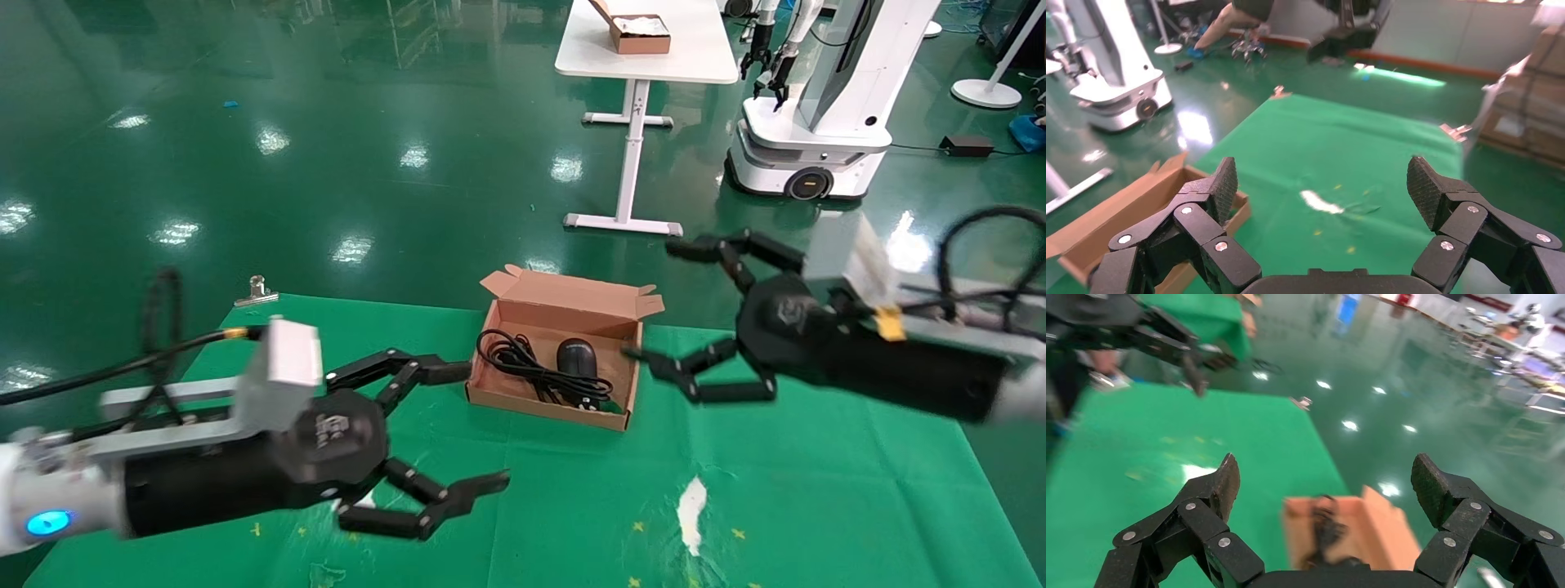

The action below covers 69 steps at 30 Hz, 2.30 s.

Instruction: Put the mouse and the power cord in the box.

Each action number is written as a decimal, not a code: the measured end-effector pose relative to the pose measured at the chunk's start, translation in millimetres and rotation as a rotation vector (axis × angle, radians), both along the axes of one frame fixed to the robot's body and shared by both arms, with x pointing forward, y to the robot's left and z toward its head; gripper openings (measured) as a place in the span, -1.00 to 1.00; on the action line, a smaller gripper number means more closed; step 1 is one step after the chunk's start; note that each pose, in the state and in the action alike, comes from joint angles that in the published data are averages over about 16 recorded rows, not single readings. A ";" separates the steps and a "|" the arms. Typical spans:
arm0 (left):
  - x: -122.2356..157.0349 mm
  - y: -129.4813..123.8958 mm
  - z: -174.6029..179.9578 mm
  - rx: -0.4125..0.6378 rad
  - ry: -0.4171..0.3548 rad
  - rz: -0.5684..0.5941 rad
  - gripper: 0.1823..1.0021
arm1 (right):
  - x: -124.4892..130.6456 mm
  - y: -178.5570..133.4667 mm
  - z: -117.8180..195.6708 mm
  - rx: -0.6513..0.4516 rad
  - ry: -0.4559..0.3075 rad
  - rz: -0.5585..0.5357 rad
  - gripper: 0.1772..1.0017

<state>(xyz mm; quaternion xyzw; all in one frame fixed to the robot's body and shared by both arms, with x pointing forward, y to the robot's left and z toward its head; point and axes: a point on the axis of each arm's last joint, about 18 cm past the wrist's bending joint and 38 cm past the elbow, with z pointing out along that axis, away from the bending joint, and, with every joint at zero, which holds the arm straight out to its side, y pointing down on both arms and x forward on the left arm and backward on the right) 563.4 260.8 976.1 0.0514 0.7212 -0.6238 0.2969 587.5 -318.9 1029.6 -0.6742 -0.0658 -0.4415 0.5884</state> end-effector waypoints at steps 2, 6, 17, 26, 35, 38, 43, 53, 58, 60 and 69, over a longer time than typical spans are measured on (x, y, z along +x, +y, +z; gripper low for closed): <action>-12.5 6.6 2.5 -0.013 0.004 -0.024 0.98 | -12.7 2.1 -4.5 0.010 0.029 0.043 1.00; -38.4 19.2 7.6 -0.031 0.008 -0.072 1.00 | -39.1 6.3 -13.5 0.023 0.089 0.129 1.00; -87.6 38.8 16.2 -0.036 0.005 -0.162 1.00 | -106.9 16.2 -35.7 0.002 0.242 0.327 1.00; -93.7 40.9 17.2 -0.034 0.002 -0.173 1.00 | -124.6 18.4 -41.2 -0.014 0.279 0.375 1.00; -90.8 40.1 16.6 -0.035 0.005 -0.167 1.00 | -118.7 17.5 -39.3 -0.006 0.270 0.359 1.00; -90.2 39.9 16.5 -0.036 0.006 -0.166 1.00 | -117.2 17.3 -38.8 -0.005 0.268 0.355 1.00; -89.5 39.7 16.3 -0.036 0.006 -0.164 1.00 | -115.4 17.1 -38.3 -0.003 0.266 0.350 1.00; -88.7 39.5 16.1 -0.036 0.007 -0.162 1.00 | -113.3 16.8 -37.8 0.000 0.263 0.344 1.00; -88.5 39.5 16.1 -0.036 0.007 -0.162 1.00 | -112.8 16.8 -37.6 0.000 0.263 0.343 1.00; -88.4 39.5 16.1 -0.036 0.007 -0.162 1.00 | -112.7 16.7 -37.6 0.001 0.263 0.343 1.00; -88.2 39.4 16.1 -0.036 0.007 -0.161 1.00 | -112.2 16.7 -37.5 0.001 0.262 0.341 1.00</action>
